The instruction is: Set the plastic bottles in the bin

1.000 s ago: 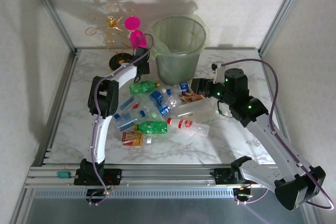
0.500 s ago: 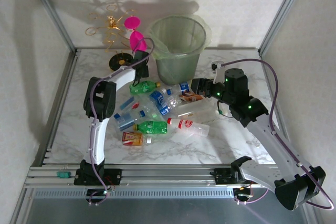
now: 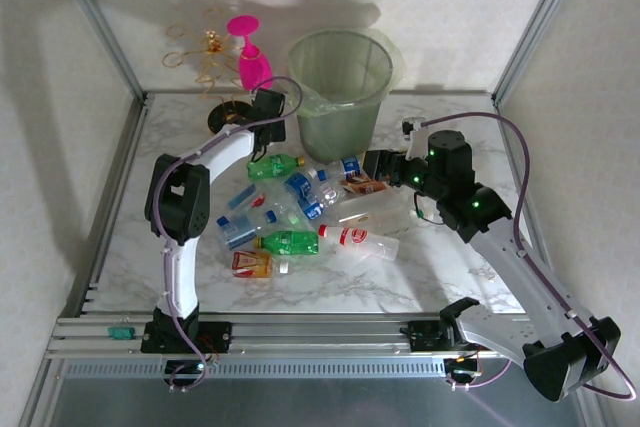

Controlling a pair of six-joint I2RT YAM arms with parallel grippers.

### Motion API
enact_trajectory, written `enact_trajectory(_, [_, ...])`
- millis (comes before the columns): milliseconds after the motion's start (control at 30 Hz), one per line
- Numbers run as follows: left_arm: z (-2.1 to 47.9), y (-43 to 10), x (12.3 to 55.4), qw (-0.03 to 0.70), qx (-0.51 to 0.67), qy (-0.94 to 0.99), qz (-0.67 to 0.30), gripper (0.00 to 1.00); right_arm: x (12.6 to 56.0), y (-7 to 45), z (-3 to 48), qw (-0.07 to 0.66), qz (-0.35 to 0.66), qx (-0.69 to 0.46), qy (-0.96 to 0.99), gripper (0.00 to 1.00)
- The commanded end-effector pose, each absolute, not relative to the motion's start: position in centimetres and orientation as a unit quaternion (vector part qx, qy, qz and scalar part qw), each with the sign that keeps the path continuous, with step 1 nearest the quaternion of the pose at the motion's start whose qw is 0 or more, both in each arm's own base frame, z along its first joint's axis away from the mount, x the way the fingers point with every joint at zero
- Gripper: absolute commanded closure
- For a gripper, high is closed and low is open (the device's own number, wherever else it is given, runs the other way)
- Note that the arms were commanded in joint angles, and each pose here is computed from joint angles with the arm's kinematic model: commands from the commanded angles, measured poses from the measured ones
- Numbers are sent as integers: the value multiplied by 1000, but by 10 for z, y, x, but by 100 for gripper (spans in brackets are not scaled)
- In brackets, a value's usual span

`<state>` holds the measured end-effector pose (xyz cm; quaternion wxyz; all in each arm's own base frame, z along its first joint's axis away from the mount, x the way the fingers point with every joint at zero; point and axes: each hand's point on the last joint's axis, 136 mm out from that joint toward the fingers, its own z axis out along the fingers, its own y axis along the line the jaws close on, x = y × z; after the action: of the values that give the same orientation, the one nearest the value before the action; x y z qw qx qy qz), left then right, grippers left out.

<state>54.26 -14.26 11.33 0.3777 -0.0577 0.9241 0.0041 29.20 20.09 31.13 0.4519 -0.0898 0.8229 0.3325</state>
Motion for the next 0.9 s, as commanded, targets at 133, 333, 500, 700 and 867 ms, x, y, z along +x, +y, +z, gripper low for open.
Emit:
enact_trajectory(133, [120, -148, 526, 366, -64, 928, -14, 49, 284, 202, 328, 470, 348, -97, 806, 34])
enact_trajectory(333, [120, -150, 523, 364, -69, 928, -25, 49, 281, 199, 329, 473, 346, -94, 805, 34])
enact_trajectory(500, [125, -156, 516, 360, -73, 928, -53, 49, 278, 196, 331, 476, 346, -92, 803, 34])
enact_trajectory(700, [128, -166, 505, 347, -80, 930, -93, 49, 275, 194, 333, 480, 347, -89, 801, 34])
enact_trajectory(867, [126, -170, 498, 342, -84, 929, -112, 49, 274, 194, 335, 480, 350, -87, 800, 34])
